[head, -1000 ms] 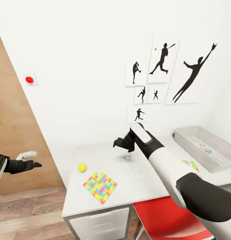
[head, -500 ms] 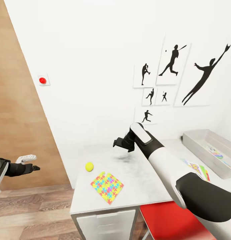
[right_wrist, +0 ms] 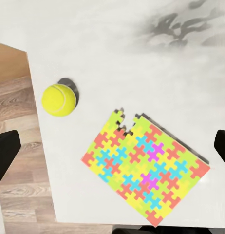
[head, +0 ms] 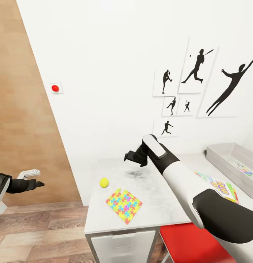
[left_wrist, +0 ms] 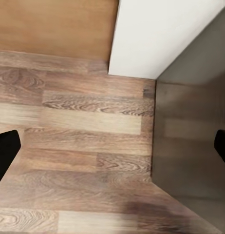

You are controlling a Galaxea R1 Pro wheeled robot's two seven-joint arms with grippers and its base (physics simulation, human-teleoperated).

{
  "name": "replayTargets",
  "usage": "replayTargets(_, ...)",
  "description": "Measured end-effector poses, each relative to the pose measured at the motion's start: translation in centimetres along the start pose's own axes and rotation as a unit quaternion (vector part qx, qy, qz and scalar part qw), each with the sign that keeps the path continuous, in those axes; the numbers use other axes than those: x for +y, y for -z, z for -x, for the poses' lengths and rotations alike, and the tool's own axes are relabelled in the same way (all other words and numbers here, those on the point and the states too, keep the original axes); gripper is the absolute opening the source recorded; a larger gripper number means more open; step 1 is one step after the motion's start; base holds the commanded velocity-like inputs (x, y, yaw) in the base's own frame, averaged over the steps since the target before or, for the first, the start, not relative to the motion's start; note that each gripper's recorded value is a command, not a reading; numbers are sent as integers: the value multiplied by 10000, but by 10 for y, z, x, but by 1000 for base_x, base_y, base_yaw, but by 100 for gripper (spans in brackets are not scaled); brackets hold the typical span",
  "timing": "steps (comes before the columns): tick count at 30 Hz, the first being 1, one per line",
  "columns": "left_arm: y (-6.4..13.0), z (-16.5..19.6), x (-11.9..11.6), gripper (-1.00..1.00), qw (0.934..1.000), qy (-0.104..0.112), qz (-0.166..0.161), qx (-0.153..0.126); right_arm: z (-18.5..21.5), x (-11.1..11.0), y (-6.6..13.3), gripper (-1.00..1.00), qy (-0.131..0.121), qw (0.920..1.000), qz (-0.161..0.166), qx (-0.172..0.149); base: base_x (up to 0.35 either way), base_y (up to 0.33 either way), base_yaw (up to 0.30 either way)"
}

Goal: Put all the toys in the child's room - the three board games (two on the bed and one on the table), the two jigsaw puzzles on the table, and the tennis ball on the table - inside the toy box on the table in the child's room.

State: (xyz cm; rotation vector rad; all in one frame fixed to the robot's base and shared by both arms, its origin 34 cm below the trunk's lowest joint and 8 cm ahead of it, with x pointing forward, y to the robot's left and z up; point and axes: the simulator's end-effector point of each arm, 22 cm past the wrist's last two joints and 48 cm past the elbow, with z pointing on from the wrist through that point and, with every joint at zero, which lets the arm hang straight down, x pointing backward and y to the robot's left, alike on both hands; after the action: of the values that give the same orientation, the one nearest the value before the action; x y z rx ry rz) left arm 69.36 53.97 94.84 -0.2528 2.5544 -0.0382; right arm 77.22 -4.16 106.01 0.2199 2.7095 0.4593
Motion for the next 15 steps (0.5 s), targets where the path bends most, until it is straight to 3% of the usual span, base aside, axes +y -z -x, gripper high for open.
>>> replayTargets(15,0,1,-1,100,10000,-7,-24,-19,0,-1,0,100,-15,10000,-4,-1,0,2,40)
